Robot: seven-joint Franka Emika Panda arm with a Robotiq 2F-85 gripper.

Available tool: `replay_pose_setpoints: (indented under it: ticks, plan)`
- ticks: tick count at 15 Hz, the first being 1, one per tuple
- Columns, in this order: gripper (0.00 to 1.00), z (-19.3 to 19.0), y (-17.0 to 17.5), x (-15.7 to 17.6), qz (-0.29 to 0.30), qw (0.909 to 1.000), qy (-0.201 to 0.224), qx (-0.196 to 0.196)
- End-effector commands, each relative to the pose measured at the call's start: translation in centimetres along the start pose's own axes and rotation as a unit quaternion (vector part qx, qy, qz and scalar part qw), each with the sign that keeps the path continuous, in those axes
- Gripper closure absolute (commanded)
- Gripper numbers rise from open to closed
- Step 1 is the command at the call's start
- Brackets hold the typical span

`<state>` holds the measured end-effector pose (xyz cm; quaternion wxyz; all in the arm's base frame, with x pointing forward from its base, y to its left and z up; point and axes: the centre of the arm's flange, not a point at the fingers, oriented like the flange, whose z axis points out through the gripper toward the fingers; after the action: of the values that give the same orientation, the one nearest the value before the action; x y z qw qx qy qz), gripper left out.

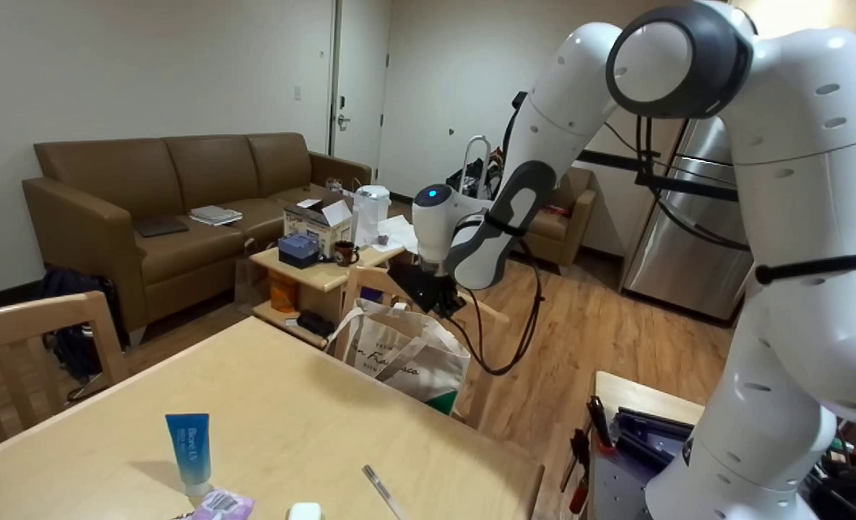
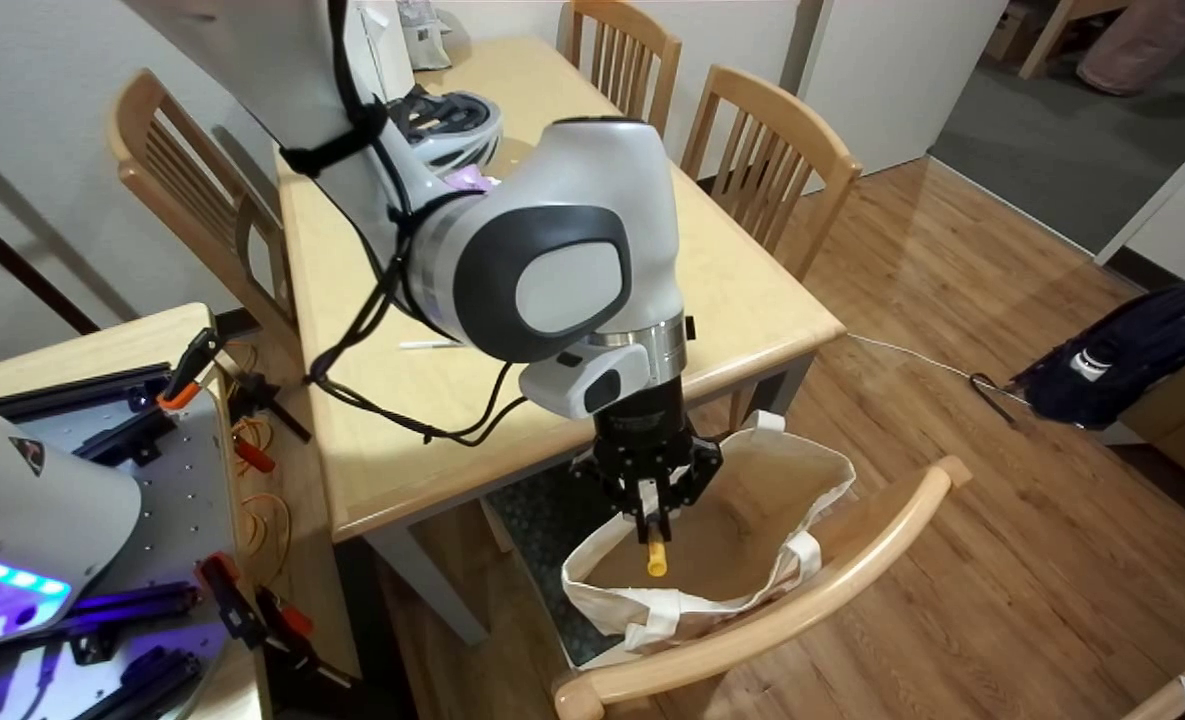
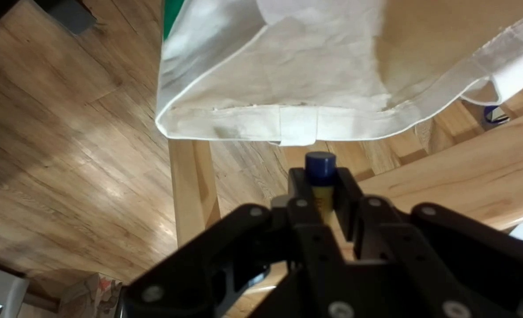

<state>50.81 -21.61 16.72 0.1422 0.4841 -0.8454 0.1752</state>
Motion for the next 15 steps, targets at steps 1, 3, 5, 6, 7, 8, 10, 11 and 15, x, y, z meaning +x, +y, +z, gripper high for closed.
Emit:
replay_pose_setpoints:
  ticks: [1, 3, 5, 6, 7, 8, 10, 11, 15]
  plan:
    - [0.95, 0.6, -0.7, -0.2, -0.023, 0.9997, 0.001, -0.002]
    - [0.56, 0.7, -0.8, -0.3, -0.036, 0.9994, 0.000, -0.004]
    - [0.45, 0.8, -0.9, -0.3, -0.042, 0.9991, 0.002, -0.003]
    - [0.38, 0.8, -0.9, -0.3, -0.043, 0.9991, 0.001, -0.004]
    - [0.32, 0.8, -0.9, -0.3, -0.045, 0.9990, 0.002, -0.002]
    - [0.24, 0.6, -0.9, -0.3, -0.050, 0.9987, 0.002, -0.002]
    - [0.12, -0.6, -1.1, -0.2, -0.094, 0.9951, 0.031, 0.003]
    - [0.06, -1.8, -1.6, -0.2, -0.125, 0.9909, 0.049, 0.011]
    - [0.00, -8.1, -3.6, -0.7, -0.203, 0.9740, 0.041, 0.092]
